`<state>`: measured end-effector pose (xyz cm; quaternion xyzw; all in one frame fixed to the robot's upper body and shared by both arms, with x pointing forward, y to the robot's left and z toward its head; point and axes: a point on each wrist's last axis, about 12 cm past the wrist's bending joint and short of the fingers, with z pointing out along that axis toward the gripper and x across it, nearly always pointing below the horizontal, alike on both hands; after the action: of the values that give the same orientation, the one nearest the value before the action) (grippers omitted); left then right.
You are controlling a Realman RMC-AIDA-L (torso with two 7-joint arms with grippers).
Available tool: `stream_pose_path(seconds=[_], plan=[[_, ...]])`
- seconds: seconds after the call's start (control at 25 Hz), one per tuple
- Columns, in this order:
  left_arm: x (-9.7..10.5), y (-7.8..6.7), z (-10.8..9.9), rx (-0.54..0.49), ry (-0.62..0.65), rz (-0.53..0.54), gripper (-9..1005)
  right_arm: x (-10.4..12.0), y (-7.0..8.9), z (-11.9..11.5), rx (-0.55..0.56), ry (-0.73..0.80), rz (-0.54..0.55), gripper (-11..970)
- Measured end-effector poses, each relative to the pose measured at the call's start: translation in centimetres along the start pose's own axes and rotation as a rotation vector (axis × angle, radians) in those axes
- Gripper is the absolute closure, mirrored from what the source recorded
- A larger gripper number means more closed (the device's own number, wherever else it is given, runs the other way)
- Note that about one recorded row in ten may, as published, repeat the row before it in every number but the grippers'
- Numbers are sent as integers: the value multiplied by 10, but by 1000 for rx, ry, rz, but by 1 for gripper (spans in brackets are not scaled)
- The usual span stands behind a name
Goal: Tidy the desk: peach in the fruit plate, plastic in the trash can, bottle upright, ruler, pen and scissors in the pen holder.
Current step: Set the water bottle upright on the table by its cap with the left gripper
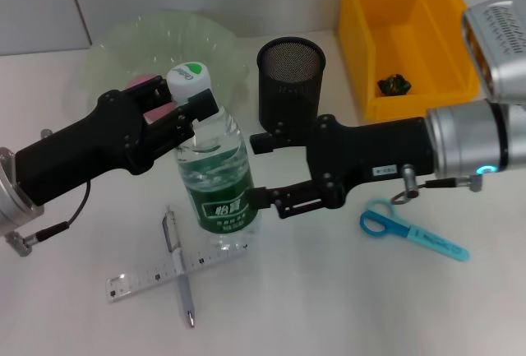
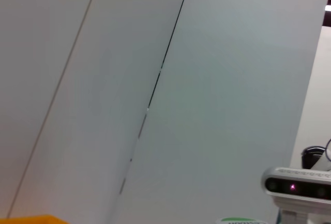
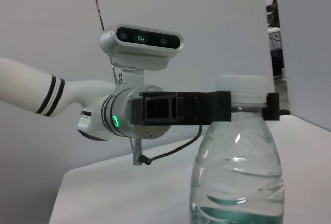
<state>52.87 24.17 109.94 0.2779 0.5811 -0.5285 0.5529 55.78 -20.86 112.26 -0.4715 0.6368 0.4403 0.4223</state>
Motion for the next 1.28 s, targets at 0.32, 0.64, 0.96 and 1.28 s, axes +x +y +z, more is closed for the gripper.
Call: stream_pose_path(seconds=[0.32, 0.64, 0.96, 1.28], plan=[[-2, 9, -7, -94, -22, 57, 552, 5, -2, -40, 122, -89, 42, 142], [2, 18, -22, -251, -80, 159, 553, 18, -7, -78, 290, -151, 95, 142], [18, 18, -25, -357, -85, 308, 553, 27, -7, -89, 360, -160, 136, 142], [33, 22, -20, -456, -63, 352, 552, 31, -8, -85, 349, -151, 166, 143]])
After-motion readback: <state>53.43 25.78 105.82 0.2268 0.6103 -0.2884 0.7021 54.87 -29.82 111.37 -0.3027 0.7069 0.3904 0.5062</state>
